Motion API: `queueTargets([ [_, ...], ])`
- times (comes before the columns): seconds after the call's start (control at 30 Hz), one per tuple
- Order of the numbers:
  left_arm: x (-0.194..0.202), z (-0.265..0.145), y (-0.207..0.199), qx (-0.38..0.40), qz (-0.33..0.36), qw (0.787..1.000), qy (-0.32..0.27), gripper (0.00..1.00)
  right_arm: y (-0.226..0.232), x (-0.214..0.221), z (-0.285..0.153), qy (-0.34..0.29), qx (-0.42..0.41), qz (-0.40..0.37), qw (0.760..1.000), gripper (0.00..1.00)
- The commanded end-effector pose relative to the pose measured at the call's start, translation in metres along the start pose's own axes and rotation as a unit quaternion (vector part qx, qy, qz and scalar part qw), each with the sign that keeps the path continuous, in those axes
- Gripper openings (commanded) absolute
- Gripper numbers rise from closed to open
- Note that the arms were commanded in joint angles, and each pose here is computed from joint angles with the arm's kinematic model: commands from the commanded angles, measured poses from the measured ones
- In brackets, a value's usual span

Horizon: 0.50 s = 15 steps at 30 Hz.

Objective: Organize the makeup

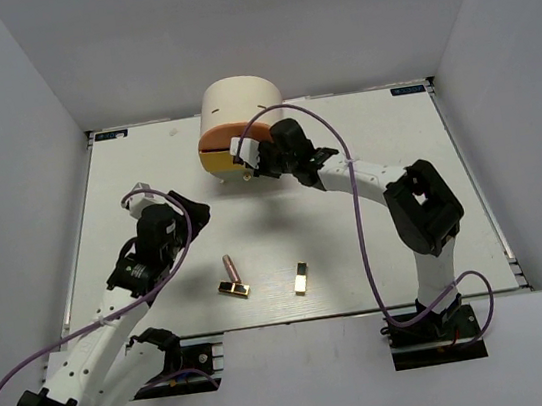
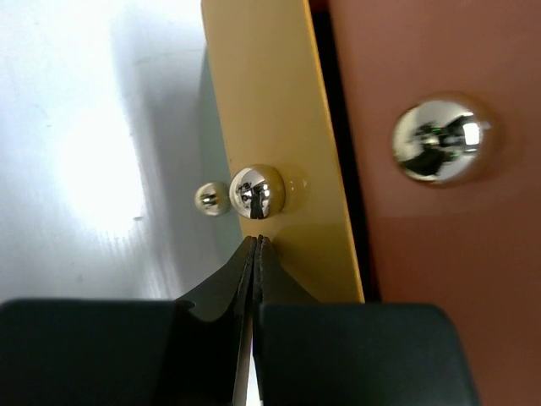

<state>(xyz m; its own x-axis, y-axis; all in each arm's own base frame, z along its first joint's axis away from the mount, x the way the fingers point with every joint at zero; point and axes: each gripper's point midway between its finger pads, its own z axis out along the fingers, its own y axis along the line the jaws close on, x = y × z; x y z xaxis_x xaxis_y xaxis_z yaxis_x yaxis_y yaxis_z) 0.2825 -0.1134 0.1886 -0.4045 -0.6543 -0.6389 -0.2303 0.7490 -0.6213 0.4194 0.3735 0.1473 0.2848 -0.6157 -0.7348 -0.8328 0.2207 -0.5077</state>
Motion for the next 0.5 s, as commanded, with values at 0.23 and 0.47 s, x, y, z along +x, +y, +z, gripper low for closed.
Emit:
queueTargets([
  [0.23, 0.012, 0.004, -0.009, 0.039, -0.048, 0.998, 0.013, 0.79, -0.049, -0.029, -0.002, -0.033, 0.085, -0.014, 0.996, 0.00],
  [0.47, 0.013, 0.016, -0.041, 0.118, -0.059, 0.991, 0.009, 0.78, -0.005, -0.048, -0.021, -0.077, -0.049, -0.012, 0.996, 0.00],
])
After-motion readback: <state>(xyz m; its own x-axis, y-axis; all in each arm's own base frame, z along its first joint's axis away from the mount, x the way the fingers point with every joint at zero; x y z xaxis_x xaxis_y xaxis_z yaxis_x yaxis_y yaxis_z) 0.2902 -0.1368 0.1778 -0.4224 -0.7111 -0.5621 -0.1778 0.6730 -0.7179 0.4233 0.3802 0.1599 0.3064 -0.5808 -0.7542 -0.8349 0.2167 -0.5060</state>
